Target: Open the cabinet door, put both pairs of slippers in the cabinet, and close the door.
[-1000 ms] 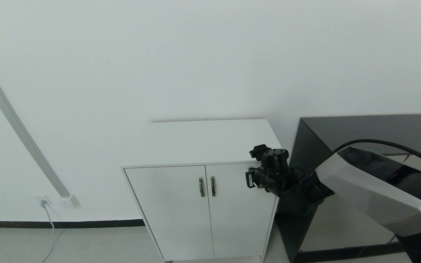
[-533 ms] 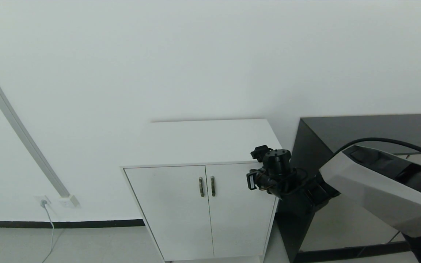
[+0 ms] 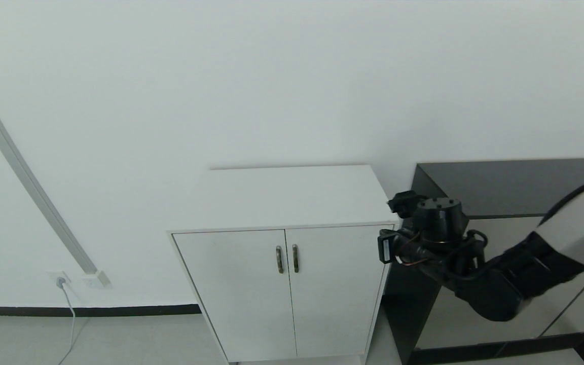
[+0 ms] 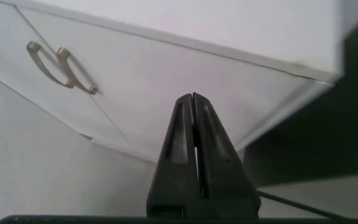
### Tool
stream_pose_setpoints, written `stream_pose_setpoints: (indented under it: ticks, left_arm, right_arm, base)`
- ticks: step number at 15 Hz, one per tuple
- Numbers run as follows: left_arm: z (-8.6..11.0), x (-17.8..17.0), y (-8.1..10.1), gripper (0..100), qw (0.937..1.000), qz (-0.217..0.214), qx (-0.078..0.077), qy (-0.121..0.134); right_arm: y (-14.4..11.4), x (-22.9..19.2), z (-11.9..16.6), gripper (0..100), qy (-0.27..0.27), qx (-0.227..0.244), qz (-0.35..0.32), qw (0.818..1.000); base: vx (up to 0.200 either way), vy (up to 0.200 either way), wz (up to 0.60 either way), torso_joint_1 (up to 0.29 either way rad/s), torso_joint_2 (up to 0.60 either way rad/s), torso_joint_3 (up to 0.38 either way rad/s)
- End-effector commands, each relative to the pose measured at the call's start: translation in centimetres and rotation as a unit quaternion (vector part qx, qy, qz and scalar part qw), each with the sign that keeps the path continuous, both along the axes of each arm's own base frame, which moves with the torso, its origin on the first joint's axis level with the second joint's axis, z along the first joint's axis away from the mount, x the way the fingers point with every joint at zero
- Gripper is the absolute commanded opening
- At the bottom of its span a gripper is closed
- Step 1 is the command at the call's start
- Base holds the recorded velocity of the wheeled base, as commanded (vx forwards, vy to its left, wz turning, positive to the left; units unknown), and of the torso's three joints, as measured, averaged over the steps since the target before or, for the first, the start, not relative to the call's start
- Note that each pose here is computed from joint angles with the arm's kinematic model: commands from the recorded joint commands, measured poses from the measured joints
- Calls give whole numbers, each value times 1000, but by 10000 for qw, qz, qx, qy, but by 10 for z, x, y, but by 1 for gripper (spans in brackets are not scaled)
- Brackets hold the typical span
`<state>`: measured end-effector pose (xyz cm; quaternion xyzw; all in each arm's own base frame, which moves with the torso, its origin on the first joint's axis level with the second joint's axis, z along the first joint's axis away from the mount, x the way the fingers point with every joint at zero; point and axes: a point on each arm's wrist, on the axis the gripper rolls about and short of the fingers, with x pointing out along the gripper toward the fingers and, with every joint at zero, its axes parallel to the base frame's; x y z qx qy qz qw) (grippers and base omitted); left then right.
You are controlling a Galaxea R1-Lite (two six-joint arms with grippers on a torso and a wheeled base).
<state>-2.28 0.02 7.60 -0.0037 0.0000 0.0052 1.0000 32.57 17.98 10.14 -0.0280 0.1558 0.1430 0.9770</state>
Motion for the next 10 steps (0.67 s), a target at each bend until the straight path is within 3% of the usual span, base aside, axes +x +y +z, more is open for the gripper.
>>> stream_pose_setpoints:
  ticks: [1, 6, 10]
  left_arm:
    - [0, 0, 0, 0, 10000, 2, -1, 0]
    - [0, 0, 0, 0, 10000, 2, -16, 0]
    - [0, 0, 0, 0, 10000, 2, -16, 0]
  right_arm:
    - [-51, -36, 39, 0, -306, 131, -479, 9983]
    - [-129, -85, 48, 0, -275, -17, -1711, 9849]
    - [-161, -128, 45, 0, -55, -134, -2260, 9740]
  base:
    - [0, 0, 0, 0, 0, 0]
    - [0, 0, 0, 0, 0, 0]
    - [0, 0, 0, 0, 0, 0]
